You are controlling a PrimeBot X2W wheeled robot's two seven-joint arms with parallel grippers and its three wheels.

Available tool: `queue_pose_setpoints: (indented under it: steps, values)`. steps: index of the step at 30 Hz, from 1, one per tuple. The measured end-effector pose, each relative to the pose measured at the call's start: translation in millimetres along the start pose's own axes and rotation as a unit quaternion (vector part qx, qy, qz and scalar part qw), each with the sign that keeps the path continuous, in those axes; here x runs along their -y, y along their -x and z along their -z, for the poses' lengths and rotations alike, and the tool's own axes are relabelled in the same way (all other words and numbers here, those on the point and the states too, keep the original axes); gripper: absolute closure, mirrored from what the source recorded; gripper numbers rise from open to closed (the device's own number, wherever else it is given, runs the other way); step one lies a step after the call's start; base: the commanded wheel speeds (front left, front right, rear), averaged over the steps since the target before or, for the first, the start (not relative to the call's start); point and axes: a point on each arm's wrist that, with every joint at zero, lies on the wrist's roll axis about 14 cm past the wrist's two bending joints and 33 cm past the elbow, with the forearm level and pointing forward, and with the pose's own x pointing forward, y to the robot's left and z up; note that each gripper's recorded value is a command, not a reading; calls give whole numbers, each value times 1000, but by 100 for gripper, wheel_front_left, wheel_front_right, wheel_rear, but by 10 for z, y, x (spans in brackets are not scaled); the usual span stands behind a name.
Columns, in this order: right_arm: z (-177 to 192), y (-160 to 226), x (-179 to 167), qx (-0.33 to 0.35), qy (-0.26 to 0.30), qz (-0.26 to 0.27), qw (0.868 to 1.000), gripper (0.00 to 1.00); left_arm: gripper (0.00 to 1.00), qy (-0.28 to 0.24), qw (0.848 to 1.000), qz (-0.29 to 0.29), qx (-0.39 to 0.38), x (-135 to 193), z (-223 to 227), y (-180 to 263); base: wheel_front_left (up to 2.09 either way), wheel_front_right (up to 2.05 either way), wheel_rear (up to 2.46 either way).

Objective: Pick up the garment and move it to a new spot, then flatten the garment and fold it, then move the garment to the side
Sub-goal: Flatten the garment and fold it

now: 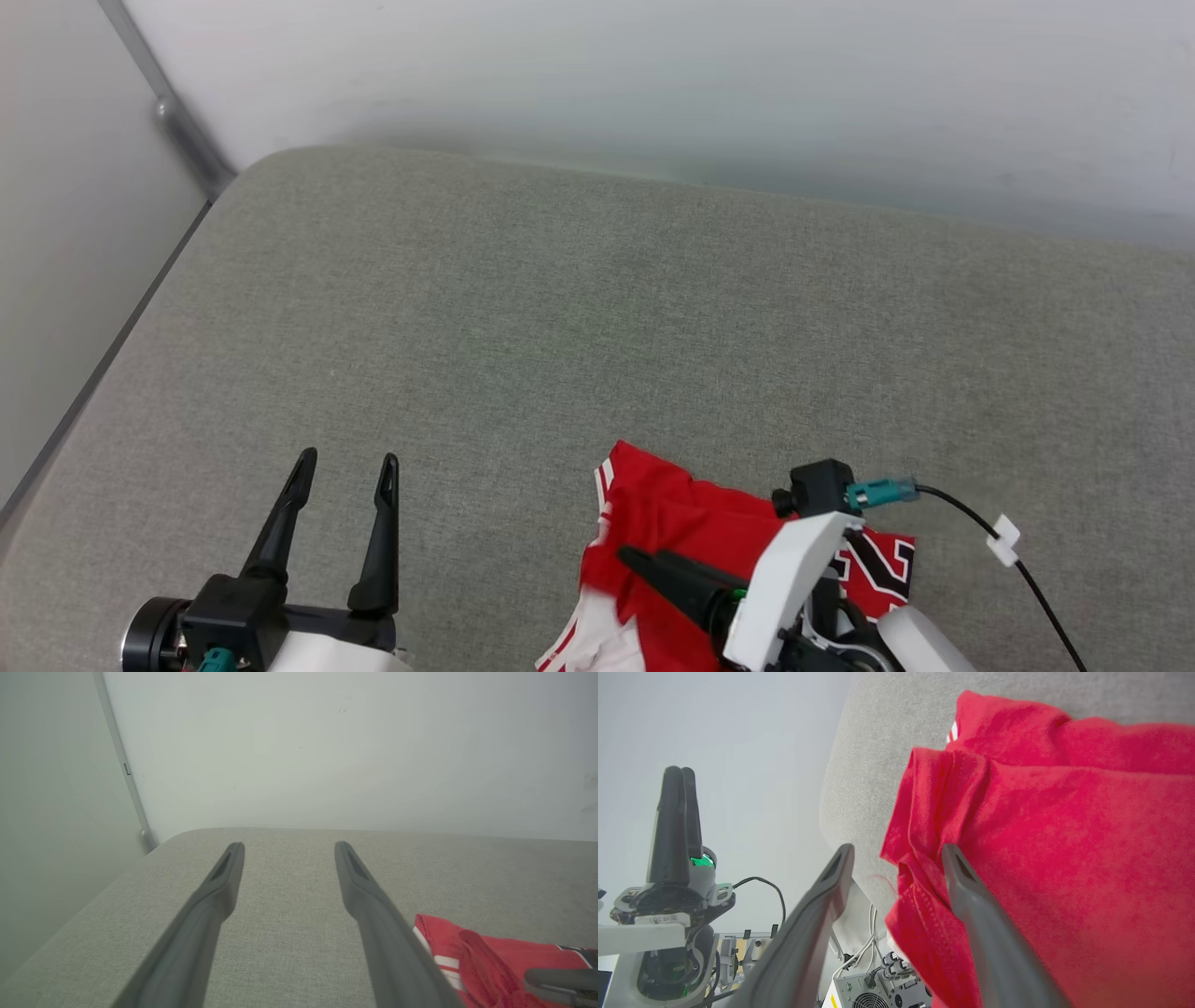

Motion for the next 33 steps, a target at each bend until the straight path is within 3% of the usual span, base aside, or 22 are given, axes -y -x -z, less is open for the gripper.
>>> queue_pose_setpoints:
  steps: [5,9,12,14,17,20,22,29,33]
  values:
    - [-95,-53,-140,9,0,-20,1000,0,0,-1,1000,2,7,4,-38,-16,0,0,0]
    - [-361,18,4,48,29,15,998,0,0,-2,1000,11,15,50,-76,-57,0,0,0]
    - [-690,136,96,88,94,55,990,0,0,1,999,26,20,144,-95,-100,0,0,0]
    - [-925,272,145,117,151,87,978,0,0,4,999,37,22,209,-103,-130,0,0,0]
    - [-1287,630,271,161,258,149,941,0,0,9,998,55,26,327,-111,-175,0,0,0]
    - [-1628,1071,328,201,382,209,878,0,0,15,997,73,28,444,-114,-216,0,0,0]
    - [-1780,1354,394,225,422,243,844,0,0,18,996,84,28,518,-108,-238,0,0,0]
    - [-1933,2065,473,313,452,294,782,0,0,25,993,113,27,712,-91,-284,0,0,0]
    - [-1871,2349,512,367,428,310,766,0,0,28,992,116,28,731,-99,-290,0,0,0]
